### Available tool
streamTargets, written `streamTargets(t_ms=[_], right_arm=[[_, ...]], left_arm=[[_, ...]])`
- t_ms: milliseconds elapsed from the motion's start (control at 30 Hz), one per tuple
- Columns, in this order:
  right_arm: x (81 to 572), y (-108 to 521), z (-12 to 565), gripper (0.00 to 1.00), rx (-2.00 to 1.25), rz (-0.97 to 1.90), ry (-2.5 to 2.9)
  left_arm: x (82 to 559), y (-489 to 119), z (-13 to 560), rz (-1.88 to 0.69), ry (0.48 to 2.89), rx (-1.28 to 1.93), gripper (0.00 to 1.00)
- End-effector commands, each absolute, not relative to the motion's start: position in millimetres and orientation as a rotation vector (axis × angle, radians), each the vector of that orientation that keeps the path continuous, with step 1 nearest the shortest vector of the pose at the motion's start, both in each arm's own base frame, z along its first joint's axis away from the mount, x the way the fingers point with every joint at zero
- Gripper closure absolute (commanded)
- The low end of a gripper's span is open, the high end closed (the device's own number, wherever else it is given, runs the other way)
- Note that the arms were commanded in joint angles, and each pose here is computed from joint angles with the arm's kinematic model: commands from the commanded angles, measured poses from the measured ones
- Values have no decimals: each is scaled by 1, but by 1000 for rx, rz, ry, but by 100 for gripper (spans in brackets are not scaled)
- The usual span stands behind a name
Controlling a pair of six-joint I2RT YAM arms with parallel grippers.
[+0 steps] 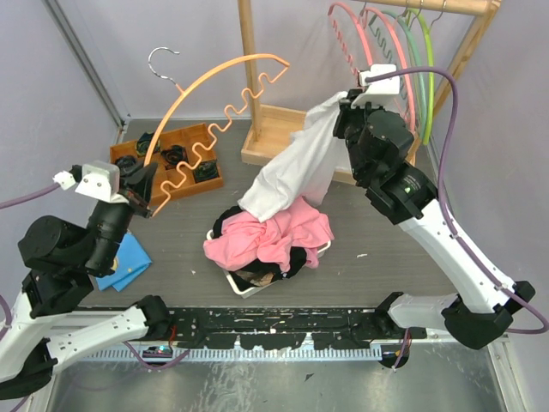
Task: Remove the t-shirt from the hanger
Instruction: Remove the T-shirt from the hanger, then place the T-shirt in the bin.
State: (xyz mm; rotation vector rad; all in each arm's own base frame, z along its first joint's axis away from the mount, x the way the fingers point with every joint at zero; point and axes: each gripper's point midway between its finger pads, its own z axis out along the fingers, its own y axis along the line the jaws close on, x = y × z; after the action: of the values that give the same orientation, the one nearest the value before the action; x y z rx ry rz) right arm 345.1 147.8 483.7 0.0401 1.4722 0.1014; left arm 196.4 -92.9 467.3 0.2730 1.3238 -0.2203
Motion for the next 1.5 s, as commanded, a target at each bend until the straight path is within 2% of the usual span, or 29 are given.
streamTargets(t_ms=[0,333,700,933,1200,1467], right_arm=[[335,149,502,99,55,198,1413],[303,176,553,99,-102,432,1263],[244,187,654,99,-215,674,965],[232,197,701,99,-253,745,837],[224,218,708,99,-327,847,812],[231,263,675,99,-391,940,888]], left_arm=[[198,-78,492,-212,1273,162,100],[222,-100,481,-125,1362,179,100],[245,-133,497,-94,1345,211,100],[254,-137,488,-47,1381,203,100],[255,-127,497,5,1377,179,100],[250,-109,501,81,1388,171,100]])
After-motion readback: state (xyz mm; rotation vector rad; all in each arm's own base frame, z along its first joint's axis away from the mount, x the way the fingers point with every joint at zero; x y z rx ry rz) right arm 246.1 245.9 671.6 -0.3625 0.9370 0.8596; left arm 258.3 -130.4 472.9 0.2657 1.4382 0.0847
